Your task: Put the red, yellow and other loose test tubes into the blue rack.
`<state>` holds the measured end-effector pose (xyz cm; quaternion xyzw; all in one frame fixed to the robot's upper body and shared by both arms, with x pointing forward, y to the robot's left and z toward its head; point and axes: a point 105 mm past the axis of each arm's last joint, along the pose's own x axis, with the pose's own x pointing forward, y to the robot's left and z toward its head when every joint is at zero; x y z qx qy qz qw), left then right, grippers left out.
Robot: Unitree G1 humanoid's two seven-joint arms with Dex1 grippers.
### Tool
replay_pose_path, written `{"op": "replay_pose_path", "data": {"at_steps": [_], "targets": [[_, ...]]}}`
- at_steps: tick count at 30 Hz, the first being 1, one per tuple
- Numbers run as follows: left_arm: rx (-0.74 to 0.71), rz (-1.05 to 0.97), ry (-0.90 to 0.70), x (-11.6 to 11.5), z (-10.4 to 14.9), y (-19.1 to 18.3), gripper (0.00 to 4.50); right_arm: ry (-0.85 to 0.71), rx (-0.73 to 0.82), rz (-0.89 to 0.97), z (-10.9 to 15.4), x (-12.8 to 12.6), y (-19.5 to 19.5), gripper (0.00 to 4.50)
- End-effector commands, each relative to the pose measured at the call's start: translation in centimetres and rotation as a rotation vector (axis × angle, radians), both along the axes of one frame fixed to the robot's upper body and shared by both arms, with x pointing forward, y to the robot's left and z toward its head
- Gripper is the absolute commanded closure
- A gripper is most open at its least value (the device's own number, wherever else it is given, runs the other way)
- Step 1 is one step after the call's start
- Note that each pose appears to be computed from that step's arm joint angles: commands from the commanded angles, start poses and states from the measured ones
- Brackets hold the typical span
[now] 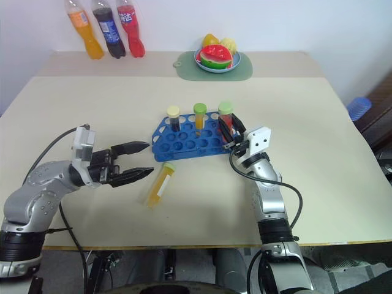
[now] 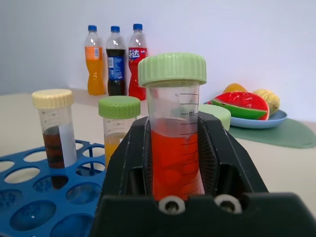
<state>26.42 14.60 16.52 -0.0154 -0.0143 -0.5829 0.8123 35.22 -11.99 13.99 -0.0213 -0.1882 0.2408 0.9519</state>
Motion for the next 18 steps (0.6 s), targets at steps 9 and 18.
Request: {"op": "replay_pose_path", "data": {"at_steps": [9,18], "targets": [[-0.008,-0.024,0.0,-0.2,1.3,-0.3,0.32,-0.068,-0.083,-0.049,1.5,-1.6,-2.6,1.37],[-0.012,-0.039,-0.003,0.0,1.1,-0.9,0.32,-0.008,-0.1,0.001,2.6,-1.9,-2.3,1.37]]}}
